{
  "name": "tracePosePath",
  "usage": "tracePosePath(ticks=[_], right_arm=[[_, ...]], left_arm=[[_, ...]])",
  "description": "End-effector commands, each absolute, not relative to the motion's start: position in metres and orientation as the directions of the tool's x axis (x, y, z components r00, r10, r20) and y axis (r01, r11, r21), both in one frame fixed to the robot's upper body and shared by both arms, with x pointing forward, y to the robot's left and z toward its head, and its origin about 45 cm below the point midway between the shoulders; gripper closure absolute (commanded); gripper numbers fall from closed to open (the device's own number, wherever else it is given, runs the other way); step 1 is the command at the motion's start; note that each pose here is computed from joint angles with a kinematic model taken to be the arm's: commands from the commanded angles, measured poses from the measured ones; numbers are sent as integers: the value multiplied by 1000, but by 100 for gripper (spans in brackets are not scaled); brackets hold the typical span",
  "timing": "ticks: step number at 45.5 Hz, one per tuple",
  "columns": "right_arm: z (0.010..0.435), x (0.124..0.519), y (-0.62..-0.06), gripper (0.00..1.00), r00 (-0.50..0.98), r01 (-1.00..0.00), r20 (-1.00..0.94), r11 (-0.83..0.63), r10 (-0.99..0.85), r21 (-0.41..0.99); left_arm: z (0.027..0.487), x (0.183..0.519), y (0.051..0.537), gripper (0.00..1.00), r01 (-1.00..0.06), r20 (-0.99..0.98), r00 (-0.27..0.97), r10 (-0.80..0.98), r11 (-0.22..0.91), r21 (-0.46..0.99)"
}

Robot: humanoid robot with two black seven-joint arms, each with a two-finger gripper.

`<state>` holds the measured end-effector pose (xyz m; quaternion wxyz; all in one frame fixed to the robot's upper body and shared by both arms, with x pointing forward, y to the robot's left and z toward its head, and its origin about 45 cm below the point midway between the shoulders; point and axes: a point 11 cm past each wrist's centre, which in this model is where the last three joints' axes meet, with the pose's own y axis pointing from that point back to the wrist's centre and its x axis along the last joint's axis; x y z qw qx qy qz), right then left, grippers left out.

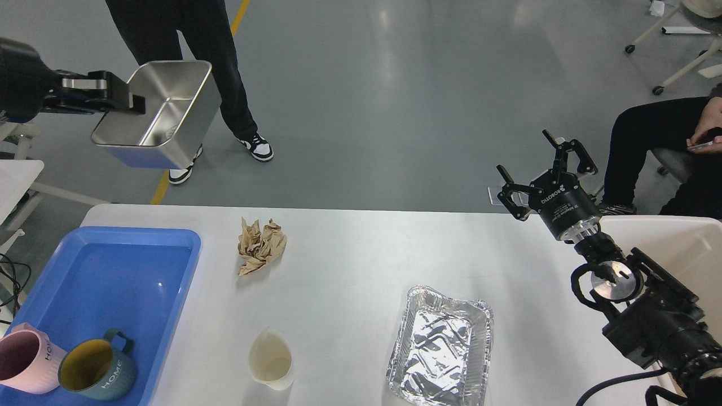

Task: Tidy desktop
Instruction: 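Lift the steel box and lower it into the blue tray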

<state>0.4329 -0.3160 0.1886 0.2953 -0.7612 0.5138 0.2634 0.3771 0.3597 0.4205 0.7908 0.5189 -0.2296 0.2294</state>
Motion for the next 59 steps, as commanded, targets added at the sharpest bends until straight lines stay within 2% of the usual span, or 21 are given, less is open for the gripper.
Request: tracePosePath(ticks=[1,9,13,22,31,42,59], right_arm=[[193,434,-314,0,348,-933,-701,-305,-623,-191],[194,433,-312,0,352,-931,-702,-310,-619,-194],[192,432,-312,0,348,-932,-703,-307,-620,-191],[187,429,-311,0,345,-932,-701,-314,-625,-179],[184,426,-315,0,336,-935,-699,-311,-631,-169],[182,425,-316,0,332,-937,-700,-309,-633,-165],[174,419,-318,0,318,-940,-706,-306,-633,-149]], left_arm=[[380,376,433,100,-601,547,797,256,242,762],[326,367,529,100,-660,594,712,375,68,748],[290,362,549,99,-673,608,682,406,21,740],[206,374,538,99,-682,638,655,404,-46,730],[159,377,525,99,-670,630,649,426,-71,739],[131,378,506,99,-669,632,655,414,-72,740],[94,355,503,96,-654,638,669,381,-105,749]])
